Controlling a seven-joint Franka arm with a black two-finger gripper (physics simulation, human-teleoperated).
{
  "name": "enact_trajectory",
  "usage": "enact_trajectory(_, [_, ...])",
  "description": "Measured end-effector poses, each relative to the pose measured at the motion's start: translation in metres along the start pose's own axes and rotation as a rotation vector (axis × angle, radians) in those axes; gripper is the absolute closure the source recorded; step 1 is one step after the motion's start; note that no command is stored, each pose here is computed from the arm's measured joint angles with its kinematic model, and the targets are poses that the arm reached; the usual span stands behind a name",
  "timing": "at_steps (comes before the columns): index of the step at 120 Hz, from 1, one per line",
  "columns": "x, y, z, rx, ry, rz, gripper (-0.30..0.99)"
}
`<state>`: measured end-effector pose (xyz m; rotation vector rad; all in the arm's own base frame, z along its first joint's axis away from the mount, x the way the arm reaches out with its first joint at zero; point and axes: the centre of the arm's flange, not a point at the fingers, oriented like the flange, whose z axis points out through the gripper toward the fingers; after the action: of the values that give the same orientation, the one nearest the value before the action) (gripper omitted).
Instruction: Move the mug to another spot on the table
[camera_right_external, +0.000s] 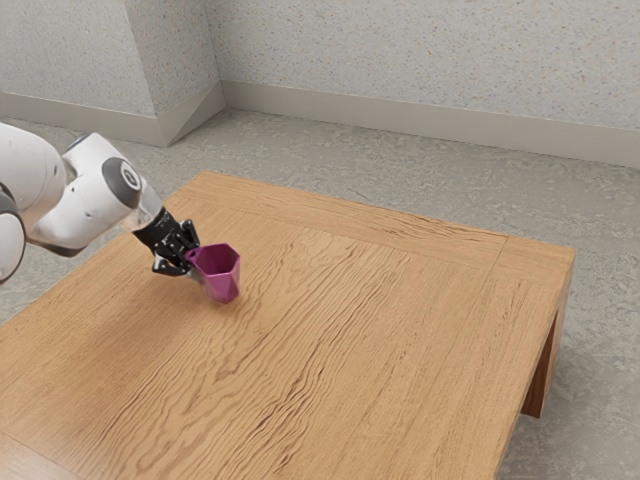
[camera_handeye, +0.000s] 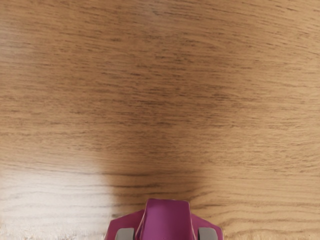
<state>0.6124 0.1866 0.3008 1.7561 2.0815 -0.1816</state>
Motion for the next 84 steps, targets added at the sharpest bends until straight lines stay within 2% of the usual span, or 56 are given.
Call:
enact_trajectory(19, [-0.007,-0.005,0.006,0.005,-0.139,-0.034,0.69])
enact_trajectory(35, [-0.019,-0.018,0.022,0.037,-0.218,-0.037,0.70])
enact_trajectory(54, [-0.034,-0.033,0.036,0.063,-0.277,-0.031,0.70])
enact_trajectory(84, [-0.041,-0.061,0.040,0.076,-0.334,-0.035,0.70])
